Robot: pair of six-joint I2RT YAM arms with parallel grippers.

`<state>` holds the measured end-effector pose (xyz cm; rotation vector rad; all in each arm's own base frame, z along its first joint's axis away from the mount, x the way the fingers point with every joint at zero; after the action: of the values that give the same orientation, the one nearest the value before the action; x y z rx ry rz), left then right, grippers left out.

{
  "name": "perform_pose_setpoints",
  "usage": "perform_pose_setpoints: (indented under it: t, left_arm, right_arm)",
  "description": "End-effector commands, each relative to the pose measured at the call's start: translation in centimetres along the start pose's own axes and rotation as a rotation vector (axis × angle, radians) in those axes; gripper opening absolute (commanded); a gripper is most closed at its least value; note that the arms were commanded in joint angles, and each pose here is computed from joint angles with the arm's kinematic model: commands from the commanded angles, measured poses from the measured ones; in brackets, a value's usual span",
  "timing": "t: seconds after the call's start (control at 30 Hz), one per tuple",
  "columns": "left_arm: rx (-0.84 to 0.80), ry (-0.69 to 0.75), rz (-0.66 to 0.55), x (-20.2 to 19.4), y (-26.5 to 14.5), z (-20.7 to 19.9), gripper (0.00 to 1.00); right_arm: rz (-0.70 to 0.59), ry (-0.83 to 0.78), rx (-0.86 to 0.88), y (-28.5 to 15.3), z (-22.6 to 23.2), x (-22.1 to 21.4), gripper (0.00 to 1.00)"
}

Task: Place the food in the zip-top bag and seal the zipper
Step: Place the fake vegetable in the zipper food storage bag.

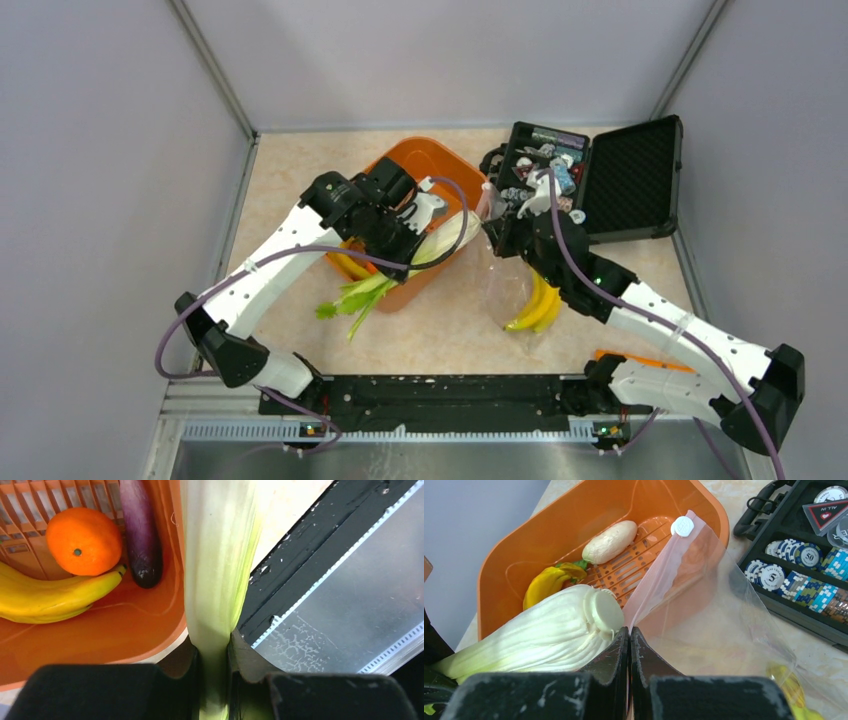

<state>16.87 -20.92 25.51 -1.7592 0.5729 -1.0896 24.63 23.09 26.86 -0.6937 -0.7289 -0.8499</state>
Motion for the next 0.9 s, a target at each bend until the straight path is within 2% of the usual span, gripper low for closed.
perform_pose_setpoints:
  t: [0.0,0.23,0.5,0.63,0.87]
  left_arm:
    - [0.061,0.018,0.004,0.2,-1.0,0.3,0.00]
    - [0.083,0.047,-0.071,1.3,-3.7,-0.1,0.00]
    - [0.061,0.090,0.027,1.5,-1.5,-0.6,0.00]
    - [0.093,0.080,0.030,1.4,-1.9,-0.5,0.00]
    - [0.086,0.099,0.032,1.0,-2.2,-1.1,0.00]
  right_arm:
    - [-0.055,0.004,0.046,-0.7,1.1,1.5,0.00]
    - [-0.030,0.001,0.026,0.0,1.2,1.2,0.00]
    - [-0.046,-0.026,0.000,0.0,2.1,1.5,0.00]
    - [-0.076,-0.004,-0.074,-0.2,1.7,2.0,0.00]
    - [-0.079,-0.005,-0.067,-0.1,1.8,1.9,0.00]
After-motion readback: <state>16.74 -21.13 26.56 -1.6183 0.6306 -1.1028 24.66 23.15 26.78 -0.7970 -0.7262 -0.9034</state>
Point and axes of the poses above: each gripper's point midway between its finger pads, its own y axis out along the fingers, its own z axis along the line the jaws close on, x = y × z, the point moved 2 cm from there along -y, back along the fingers, and after that the axes turned 13 degrees about y, right-handed, at the moved point
